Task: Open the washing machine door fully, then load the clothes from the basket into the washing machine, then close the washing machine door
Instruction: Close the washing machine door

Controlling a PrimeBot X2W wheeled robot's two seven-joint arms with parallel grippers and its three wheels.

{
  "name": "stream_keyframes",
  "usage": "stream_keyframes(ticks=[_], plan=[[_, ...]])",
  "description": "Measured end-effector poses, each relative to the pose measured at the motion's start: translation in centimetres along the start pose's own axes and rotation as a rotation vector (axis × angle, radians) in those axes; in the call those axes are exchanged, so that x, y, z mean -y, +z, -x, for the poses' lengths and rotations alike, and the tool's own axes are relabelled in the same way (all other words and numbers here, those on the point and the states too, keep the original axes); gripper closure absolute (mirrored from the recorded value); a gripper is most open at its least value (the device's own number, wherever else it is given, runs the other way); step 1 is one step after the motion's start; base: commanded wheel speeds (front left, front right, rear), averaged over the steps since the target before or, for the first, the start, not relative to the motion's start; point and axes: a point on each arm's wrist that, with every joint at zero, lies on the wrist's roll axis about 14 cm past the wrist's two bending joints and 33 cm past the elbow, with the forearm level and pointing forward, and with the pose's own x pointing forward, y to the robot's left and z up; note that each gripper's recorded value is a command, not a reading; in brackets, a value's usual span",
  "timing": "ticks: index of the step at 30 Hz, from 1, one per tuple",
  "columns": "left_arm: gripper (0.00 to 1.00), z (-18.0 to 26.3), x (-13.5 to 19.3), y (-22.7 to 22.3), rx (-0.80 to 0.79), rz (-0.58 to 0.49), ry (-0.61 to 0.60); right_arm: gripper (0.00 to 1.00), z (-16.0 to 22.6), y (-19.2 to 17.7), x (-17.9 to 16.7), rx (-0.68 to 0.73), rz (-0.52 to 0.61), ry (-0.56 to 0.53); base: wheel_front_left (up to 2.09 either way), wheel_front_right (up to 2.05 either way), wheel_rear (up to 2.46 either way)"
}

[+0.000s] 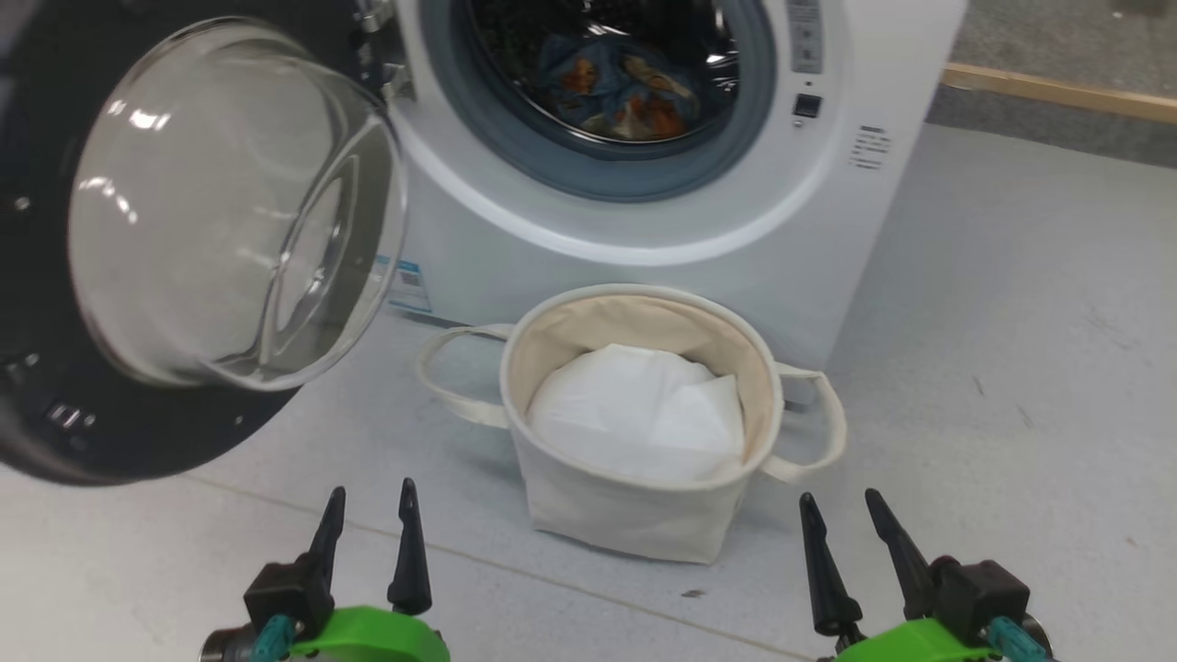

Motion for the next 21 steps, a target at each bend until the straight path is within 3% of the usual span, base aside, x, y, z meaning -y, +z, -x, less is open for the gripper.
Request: stream_keyframes(ticks=[16,21], plan=[[0.00,4.7,-7.8,0.4,0.022,0.001,0.229,0.00,-2.3,-1.9,-6.3,-0.063,-0.020,0.212,0.00,0.00,0.00],[0.00,5.5,-8.9,0.5,0.027,0.004,0.264,0.00,-2.8,-2.1,-7.6,-0.069,-0.022,0.254,0.00,0.00,0.00]])
